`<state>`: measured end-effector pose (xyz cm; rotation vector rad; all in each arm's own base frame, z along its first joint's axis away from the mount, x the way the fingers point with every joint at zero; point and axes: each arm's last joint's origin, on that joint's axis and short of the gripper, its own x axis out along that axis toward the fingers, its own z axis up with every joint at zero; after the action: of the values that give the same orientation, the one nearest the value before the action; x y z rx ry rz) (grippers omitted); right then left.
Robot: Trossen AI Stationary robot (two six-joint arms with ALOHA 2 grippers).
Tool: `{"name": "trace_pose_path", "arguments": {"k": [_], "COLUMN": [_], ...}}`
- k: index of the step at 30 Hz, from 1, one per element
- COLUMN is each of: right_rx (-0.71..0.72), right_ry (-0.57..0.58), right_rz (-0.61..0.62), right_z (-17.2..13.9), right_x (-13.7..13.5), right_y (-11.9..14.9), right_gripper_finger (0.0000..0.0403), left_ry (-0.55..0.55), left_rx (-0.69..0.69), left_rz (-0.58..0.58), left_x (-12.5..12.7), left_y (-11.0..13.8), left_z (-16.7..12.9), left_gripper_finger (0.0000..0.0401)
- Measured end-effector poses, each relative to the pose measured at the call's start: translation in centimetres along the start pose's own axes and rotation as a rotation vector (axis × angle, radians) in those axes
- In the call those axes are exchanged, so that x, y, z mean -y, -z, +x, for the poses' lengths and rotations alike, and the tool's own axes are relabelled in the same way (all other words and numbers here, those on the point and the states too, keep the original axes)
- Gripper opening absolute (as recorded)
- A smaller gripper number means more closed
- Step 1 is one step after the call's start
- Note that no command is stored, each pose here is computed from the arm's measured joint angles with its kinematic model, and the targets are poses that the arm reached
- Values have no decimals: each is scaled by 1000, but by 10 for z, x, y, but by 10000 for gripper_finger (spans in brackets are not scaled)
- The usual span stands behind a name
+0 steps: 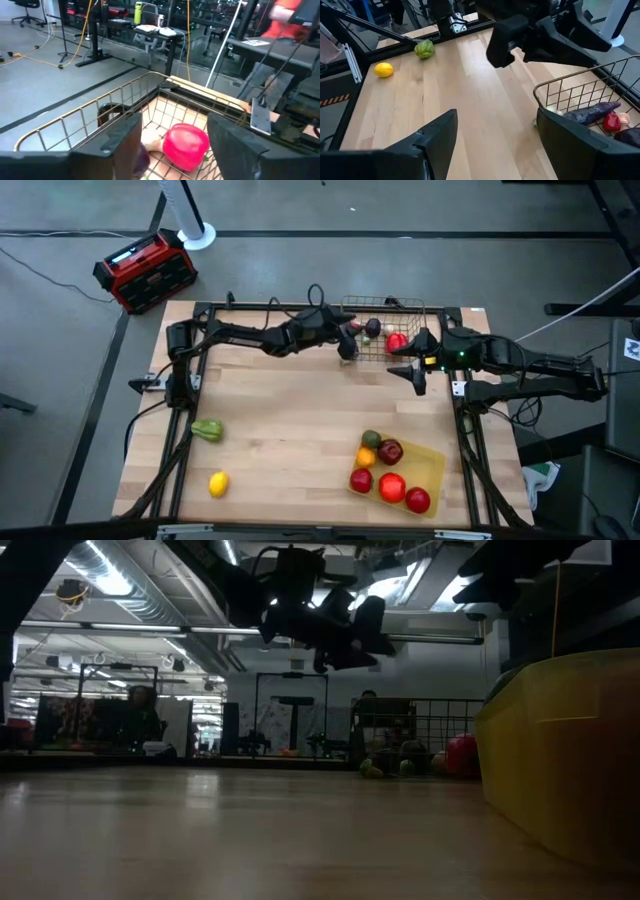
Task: Sort produce into baskets
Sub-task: Put the green mushroom into the wire basket
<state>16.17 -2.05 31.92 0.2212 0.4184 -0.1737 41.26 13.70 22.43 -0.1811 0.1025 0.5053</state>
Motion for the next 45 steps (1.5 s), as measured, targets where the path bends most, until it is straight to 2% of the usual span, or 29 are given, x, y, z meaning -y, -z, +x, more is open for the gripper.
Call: {"name": "trace_pose_path", "arguments": {"k": [6,9,13,16,21,26,30,34,41,45], "right_rx": [-1,0,-1,-1,-2,-1,-1,-1,-1,-1], "right_ry": [0,0,0,0,0,0,0,0,0,0], "right_rz": [2,2,2,2,3,3,3,3,3,3], "right_z": [0,0,0,0,0,0,0,0,0,0], "right_x": [0,0,0,0,0,0,0,0,0,0], "right_y": [0,0,0,0,0,0,0,0,0,0], "right_gripper_finger": [269,269,269,269,269,269,269,269,269,269], "left_ry": [-19,-28,-30,-28,-47,-42,-53,-114,-150,-171], "left_rx": [9,-25,-159,-280,-504,-598,-626,-655,-602,-558], "left_rz": [6,60,158,154,89,63,42,0,-48,-28], "left_x": [-8,-8,-5,1,12,27,35,35,35,36], "left_y": [-8,-17,-20,-18,8,39,59,79,96,106], "left_z": [-2,-10,-24,-36,-46,-40,-34,-29,-16,-10], "left_gripper_finger": [242,243,243,243,243,241,234,228,225,225]}}
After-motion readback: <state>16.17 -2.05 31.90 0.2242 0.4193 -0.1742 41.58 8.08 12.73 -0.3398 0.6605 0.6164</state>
